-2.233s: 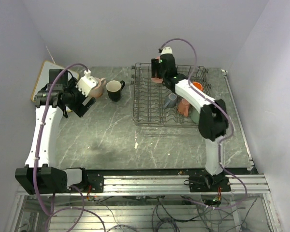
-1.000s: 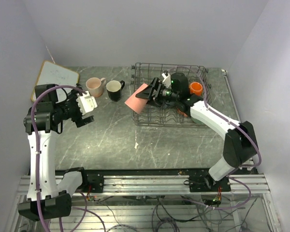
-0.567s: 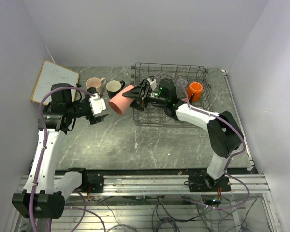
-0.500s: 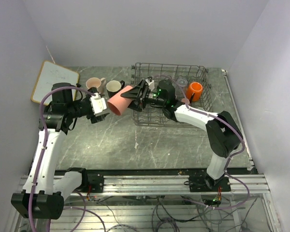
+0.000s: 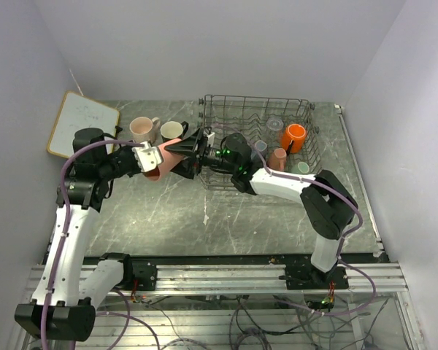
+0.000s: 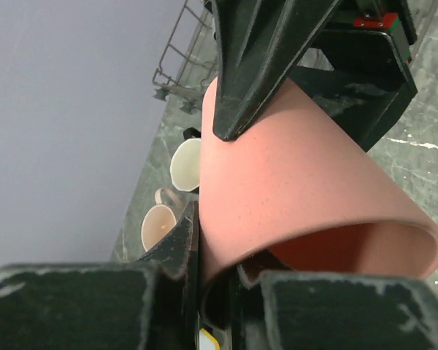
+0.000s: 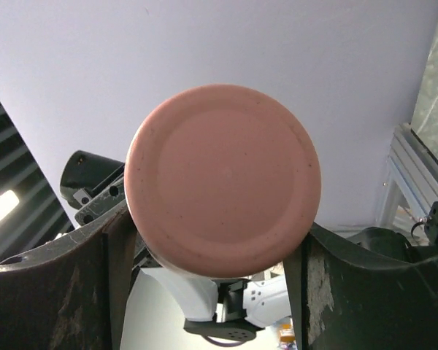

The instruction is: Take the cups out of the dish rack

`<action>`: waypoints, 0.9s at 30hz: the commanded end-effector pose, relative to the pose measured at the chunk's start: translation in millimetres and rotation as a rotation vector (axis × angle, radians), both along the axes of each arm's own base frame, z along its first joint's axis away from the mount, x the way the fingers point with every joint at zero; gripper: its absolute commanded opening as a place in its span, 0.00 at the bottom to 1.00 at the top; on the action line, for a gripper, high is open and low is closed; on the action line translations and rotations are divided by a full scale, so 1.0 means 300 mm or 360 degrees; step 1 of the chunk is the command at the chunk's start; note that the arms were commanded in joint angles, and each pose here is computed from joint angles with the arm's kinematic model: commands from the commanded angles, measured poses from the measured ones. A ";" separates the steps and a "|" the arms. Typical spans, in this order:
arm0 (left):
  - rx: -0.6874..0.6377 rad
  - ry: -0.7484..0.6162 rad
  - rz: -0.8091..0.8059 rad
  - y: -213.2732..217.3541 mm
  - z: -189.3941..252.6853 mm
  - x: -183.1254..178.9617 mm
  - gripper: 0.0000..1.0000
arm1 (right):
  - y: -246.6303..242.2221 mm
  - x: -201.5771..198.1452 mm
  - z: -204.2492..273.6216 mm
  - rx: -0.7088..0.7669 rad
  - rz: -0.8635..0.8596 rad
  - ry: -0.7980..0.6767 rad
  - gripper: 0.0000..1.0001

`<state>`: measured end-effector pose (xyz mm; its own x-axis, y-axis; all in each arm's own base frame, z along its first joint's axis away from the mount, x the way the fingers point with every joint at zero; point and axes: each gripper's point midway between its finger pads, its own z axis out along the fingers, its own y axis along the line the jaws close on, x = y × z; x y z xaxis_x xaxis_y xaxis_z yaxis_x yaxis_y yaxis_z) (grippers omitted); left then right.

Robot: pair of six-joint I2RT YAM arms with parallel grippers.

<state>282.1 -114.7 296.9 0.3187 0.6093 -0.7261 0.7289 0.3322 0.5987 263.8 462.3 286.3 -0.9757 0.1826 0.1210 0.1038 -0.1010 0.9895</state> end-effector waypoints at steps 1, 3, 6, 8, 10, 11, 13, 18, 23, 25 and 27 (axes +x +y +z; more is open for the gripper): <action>-0.0061 0.0069 0.0195 0.033 -0.026 0.036 0.07 | 0.003 -0.043 0.039 -0.0057 0.0051 -0.0229 0.60; -0.0036 0.0126 0.0369 0.082 -0.054 0.085 0.07 | -0.060 0.026 0.015 -0.0205 -0.0032 -0.0294 0.82; 0.0113 0.0321 0.0673 0.187 -0.133 0.161 0.07 | -0.199 0.145 -0.024 -0.0506 -0.0199 -0.0415 0.96; 0.0221 0.0485 0.0868 0.265 -0.198 0.205 0.07 | -0.313 0.226 -0.046 -0.0736 -0.0325 -0.0482 0.99; 0.0286 0.0668 0.0989 0.332 -0.268 0.249 0.07 | -0.421 0.286 -0.063 -0.0901 -0.0406 -0.0535 1.00; 0.0301 0.0756 0.1023 0.353 -0.299 0.267 0.07 | -0.478 0.318 -0.073 -0.0995 -0.0454 -0.0556 1.00; 0.0346 0.0929 0.1120 0.420 -0.360 0.292 0.07 | -0.608 0.394 -0.095 -0.1230 -0.0592 -0.0598 1.00; 0.0497 0.1234 0.1260 0.493 -0.473 0.371 0.07 | -0.826 0.480 -0.142 -0.1734 -0.0723 -0.0653 1.00; 0.0654 0.1402 0.1371 0.547 -0.548 0.426 0.07 | -0.971 0.524 -0.192 -0.1995 -0.0802 -0.0621 1.00; 0.0681 0.1420 0.1408 0.562 -0.576 0.452 0.07 | -1.013 0.536 -0.216 -0.2081 -0.0829 -0.0598 1.00; 0.0701 0.1429 0.1423 0.570 -0.603 0.477 0.07 | -1.049 0.538 -0.238 -0.2163 -0.0850 -0.0582 1.00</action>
<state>429.6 44.5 115.7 -0.7449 0.6196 -0.2474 0.5891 0.7849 0.1922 424.4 184.8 239.4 -0.6885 0.3570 -0.6312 0.0057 0.8731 0.4876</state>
